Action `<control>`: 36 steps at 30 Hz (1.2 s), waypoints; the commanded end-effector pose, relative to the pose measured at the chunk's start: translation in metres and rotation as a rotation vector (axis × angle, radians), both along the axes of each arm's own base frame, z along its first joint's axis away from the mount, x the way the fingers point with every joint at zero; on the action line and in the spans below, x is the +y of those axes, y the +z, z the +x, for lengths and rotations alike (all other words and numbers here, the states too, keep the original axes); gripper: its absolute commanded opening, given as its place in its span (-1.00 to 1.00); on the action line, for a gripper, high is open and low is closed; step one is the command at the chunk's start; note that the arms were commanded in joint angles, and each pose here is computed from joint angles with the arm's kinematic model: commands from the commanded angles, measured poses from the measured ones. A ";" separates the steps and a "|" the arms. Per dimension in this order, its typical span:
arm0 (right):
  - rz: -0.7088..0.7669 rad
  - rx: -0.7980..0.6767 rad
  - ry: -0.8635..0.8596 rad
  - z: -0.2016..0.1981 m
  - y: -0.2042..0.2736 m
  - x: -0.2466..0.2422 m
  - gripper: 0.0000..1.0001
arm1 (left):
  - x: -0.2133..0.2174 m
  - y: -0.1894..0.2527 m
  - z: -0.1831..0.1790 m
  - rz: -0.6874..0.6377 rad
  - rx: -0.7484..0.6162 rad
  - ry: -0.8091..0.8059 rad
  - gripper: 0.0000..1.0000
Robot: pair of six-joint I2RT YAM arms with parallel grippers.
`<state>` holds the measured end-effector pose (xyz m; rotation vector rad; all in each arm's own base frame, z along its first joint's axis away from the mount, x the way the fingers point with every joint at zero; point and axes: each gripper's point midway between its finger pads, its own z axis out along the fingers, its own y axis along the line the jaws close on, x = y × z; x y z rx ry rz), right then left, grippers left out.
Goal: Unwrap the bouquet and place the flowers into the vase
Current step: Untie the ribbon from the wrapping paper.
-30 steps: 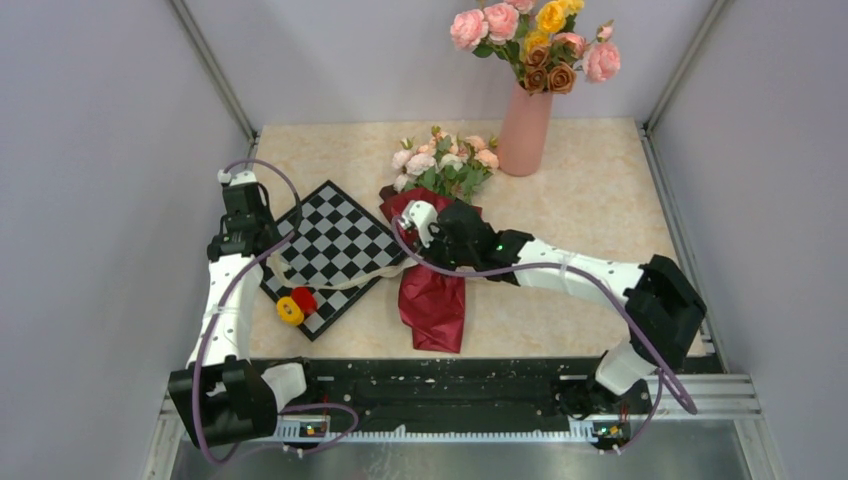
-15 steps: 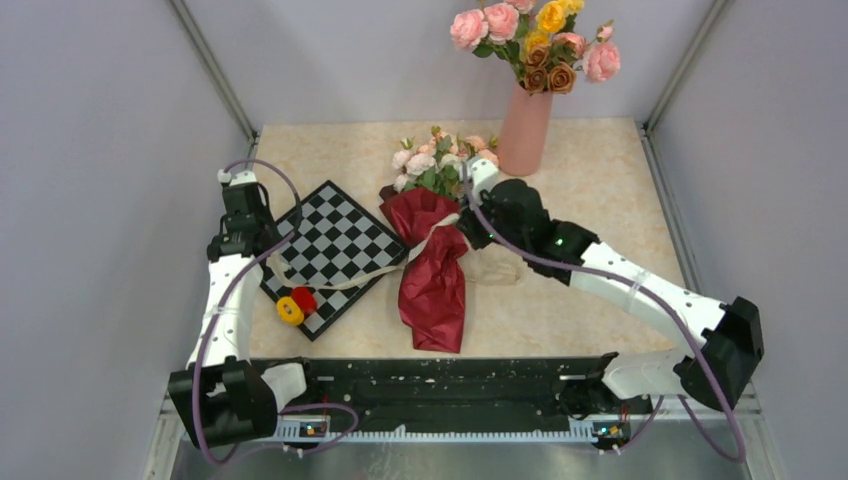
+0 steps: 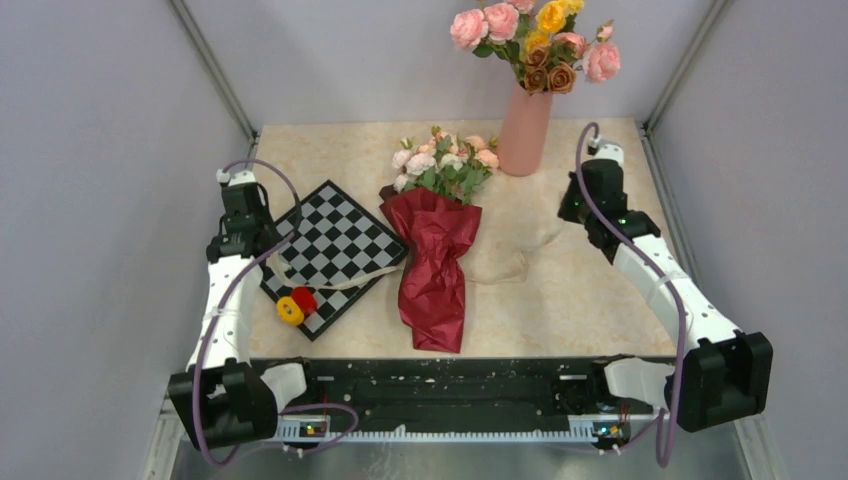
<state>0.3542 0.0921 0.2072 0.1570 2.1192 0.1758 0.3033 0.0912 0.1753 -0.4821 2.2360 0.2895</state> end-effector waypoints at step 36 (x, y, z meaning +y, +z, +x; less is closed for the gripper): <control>-0.085 0.042 -0.487 0.025 -0.045 -0.163 0.79 | -0.021 0.018 0.002 -0.059 -0.101 -0.104 0.97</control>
